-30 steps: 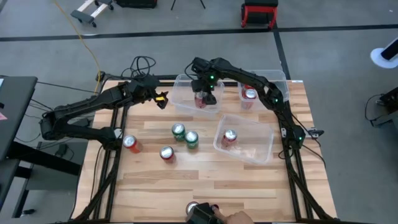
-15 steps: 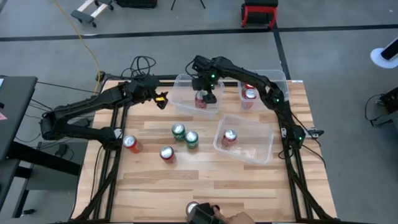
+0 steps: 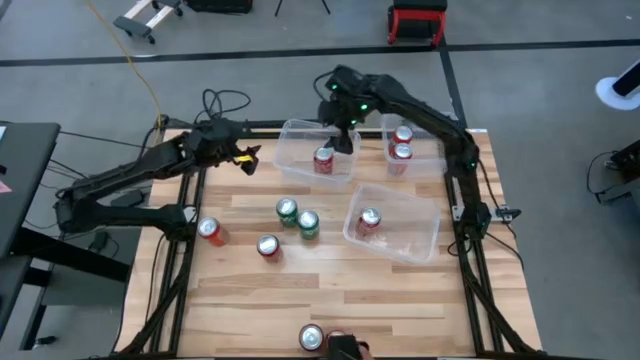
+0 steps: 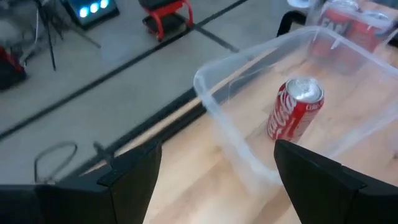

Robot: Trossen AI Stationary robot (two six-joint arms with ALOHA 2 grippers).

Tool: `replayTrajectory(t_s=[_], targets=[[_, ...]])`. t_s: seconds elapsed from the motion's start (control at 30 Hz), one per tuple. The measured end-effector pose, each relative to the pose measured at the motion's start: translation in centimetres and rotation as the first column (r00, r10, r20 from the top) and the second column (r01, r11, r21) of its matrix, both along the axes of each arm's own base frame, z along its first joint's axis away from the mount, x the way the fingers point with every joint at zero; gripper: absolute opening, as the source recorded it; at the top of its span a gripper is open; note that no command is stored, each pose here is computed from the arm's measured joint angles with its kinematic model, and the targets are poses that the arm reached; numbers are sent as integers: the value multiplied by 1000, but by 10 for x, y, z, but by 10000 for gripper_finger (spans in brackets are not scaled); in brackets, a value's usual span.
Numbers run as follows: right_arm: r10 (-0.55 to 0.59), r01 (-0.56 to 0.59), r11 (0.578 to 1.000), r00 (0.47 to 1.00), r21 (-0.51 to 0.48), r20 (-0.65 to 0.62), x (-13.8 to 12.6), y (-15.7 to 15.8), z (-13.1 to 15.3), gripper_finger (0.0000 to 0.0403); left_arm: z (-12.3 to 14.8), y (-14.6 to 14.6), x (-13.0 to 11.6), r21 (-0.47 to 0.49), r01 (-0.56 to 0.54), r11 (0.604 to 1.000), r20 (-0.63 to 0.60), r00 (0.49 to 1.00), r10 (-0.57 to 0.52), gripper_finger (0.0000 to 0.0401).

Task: Sort soda cans
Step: Put the top red-white soda can into the bottom transparent bin

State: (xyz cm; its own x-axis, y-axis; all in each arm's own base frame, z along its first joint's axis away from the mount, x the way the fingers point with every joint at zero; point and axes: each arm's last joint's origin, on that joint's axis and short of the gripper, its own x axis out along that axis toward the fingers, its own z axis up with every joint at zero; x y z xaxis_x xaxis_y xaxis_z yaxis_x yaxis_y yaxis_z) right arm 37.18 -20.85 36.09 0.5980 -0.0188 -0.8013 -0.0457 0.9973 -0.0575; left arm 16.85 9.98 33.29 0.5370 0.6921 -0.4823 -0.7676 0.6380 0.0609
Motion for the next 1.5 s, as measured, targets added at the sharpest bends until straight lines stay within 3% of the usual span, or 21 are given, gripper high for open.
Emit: replayTrajectory(t_s=[0.2,0.5,0.73,0.93,1.07,1.17,1.3,1.4,1.5], targets=[[-6,-1,997,996,80,88,-32,25,46,348,-10,-18,1,-88,40,995,-18,999,-42,306],[14,-16,985,1000,169,12,-52,82,69,333,-45,-54,27,-26,256,966,70,965,-253,306],[29,-25,997,998,73,-55,-48,133,74,320,-67,-79,33,-29,335,942,118,937,-330,306],[-8,11,1000,990,22,-144,-54,151,65,314,-72,-100,32,-16,339,941,120,935,-335,306],[-64,64,998,987,-2,-147,-71,151,55,311,-71,-113,31,14,355,935,122,927,-354,306],[-104,105,993,994,-61,12,-72,142,51,310,-69,-116,29,46,326,944,127,936,-329,306],[-174,198,976,960,-91,219,-60,111,46,310,-66,-115,30,77,291,954,139,944,-300,306],[-244,273,958,937,-91,251,-46,78,33,310,-66,-115,30,67,283,957,161,943,-291,306],[-265,277,960,943,-35,203,-28,45,8,310,-67,-116,29,49,279,959,162,945,-283,306]])
